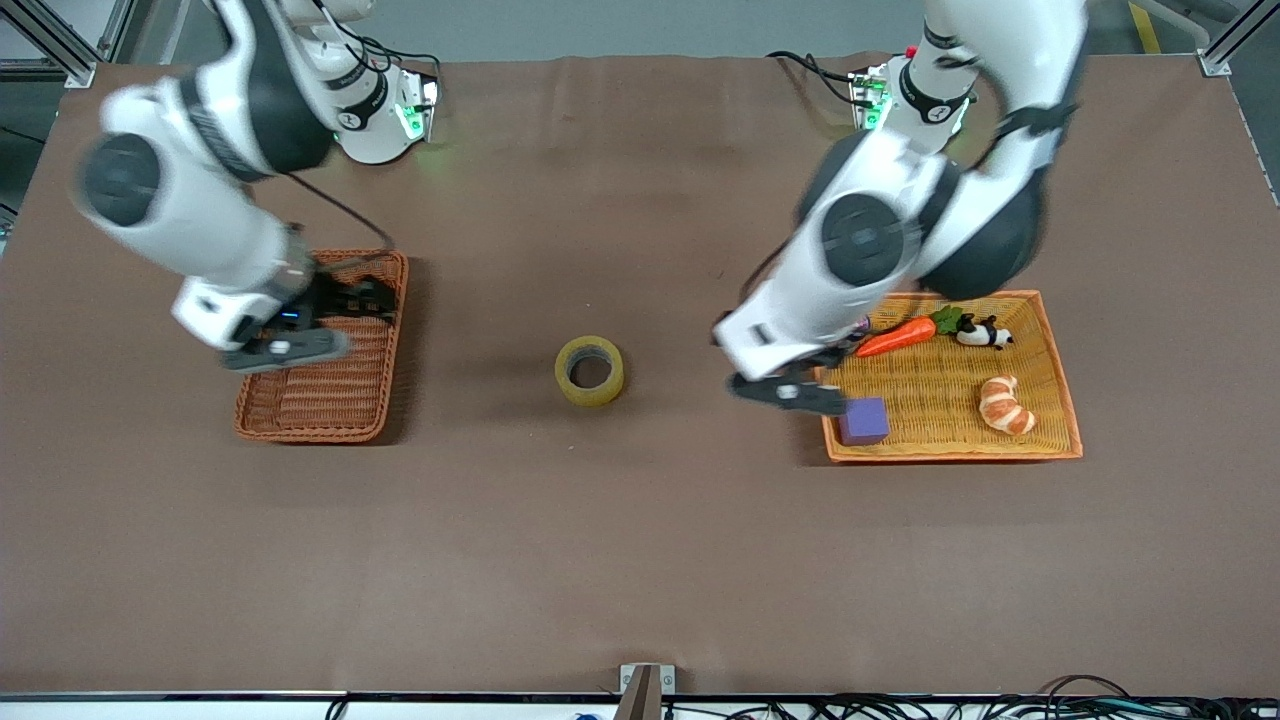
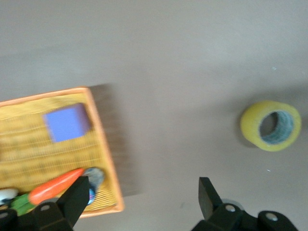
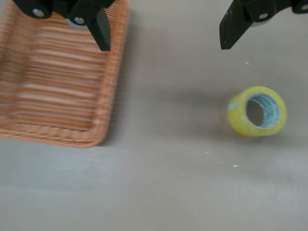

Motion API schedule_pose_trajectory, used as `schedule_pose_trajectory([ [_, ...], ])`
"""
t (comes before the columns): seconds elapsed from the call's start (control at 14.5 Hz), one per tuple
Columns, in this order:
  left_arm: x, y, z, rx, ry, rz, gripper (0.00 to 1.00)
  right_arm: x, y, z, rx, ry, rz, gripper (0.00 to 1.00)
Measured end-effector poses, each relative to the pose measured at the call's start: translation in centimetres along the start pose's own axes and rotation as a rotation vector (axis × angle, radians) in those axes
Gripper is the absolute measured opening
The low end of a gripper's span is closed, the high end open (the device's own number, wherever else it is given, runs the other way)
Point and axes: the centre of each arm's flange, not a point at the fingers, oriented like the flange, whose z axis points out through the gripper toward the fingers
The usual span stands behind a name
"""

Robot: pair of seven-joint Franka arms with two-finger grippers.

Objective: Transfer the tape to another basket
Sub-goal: 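Withdraw the left gripper while the right gripper reaches the tape roll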

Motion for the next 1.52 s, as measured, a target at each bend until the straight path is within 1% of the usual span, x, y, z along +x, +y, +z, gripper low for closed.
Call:
schedule_pose_trajectory([
  [0.28,-2.8,-7.3,-6.4,-0.002,0.073,-0.098,1.00,0.0,-6.6,7.1,0.023,-0.006,0.053,1.00],
  [0.41,-3.8,-10.7,-8.9,-0.003,0.106,-0.150,1.00,0.0,-10.1,11.6,0.010,-0.003,0.093,1.00],
  [0.55,-4.5,-14.7,-10.9,-0.002,0.136,-0.183,1.00,-0.1,-13.1,15.7,0.038,0.013,0.132,1.00],
  [0.69,-5.1,-18.8,-12.2,0.003,0.152,-0.209,1.00,-0.5,-15.5,19.1,0.062,0.015,0.165,1.00],
  [0.83,-5.6,-21.7,-12.2,0.008,0.147,-0.244,1.00,-0.7,-16.7,21.3,0.066,0.016,0.167,1.00],
  [1.11,-5.8,-24.4,-10.1,0.012,0.119,-0.291,1.00,0.0,-16.4,23.5,0.063,0.000,0.173,1.00],
  [1.24,-5.6,-25.0,-9.2,0.011,0.128,-0.301,1.00,0.1,-16.5,24.0,0.060,-0.002,0.167,1.00],
  [1.38,-5.4,-25.8,-8.3,0.010,0.139,-0.313,1.00,0.0,-16.4,25.0,0.046,-0.006,0.151,1.00],
  [1.52,-5.5,-27.2,-8.0,0.011,0.143,-0.337,1.00,-0.1,-16.2,26.0,0.031,-0.009,0.134,0.98],
])
